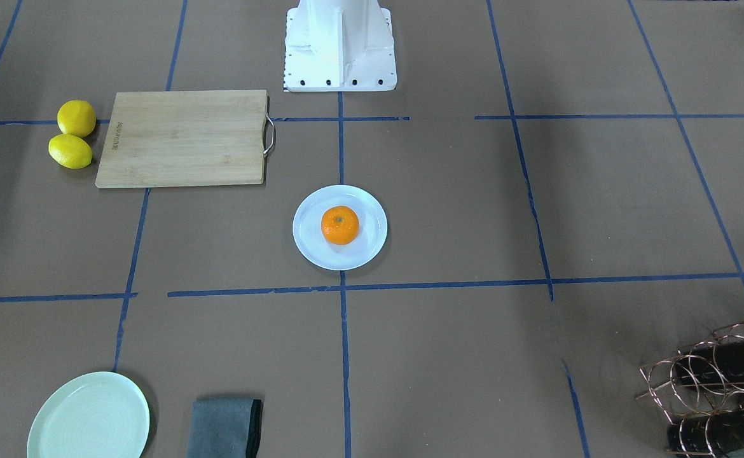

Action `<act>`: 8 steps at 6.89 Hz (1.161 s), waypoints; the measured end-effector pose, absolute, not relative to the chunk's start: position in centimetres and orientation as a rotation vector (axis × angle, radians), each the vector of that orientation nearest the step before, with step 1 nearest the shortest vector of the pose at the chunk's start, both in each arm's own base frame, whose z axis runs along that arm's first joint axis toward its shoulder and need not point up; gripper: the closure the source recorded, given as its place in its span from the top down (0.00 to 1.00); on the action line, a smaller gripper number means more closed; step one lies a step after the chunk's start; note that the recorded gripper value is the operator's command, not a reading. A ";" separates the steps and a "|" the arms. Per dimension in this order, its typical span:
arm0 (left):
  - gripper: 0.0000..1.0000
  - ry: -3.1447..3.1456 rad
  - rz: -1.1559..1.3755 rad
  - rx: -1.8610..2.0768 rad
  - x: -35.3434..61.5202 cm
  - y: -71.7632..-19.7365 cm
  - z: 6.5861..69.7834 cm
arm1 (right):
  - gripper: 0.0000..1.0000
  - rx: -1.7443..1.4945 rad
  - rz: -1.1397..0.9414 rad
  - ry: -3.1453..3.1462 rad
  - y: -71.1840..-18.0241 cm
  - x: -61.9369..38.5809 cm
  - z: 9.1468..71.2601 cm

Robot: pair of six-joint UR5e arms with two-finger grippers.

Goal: Pick orange to plate

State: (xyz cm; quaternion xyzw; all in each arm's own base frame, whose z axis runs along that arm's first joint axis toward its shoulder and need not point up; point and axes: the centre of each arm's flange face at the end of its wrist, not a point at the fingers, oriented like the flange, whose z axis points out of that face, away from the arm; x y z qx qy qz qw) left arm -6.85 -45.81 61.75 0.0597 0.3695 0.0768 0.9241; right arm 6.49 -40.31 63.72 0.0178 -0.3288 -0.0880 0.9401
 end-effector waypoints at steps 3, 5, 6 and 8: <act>1.00 0.754 0.157 0.124 -6.9 -45.8 61.7 | 1.00 0.035 -0.180 -0.672 -40.3 6.5 63.9; 1.00 0.754 0.157 0.123 -6.9 -45.8 61.8 | 1.00 0.030 -0.179 -0.672 -40.3 6.5 64.1; 1.00 0.754 0.156 0.121 -6.9 -45.8 61.8 | 1.00 0.029 -0.178 -0.672 -40.3 6.5 64.2; 1.00 0.753 0.155 0.119 -6.9 -45.7 62.0 | 1.00 0.029 -0.178 -0.671 -40.3 6.5 64.2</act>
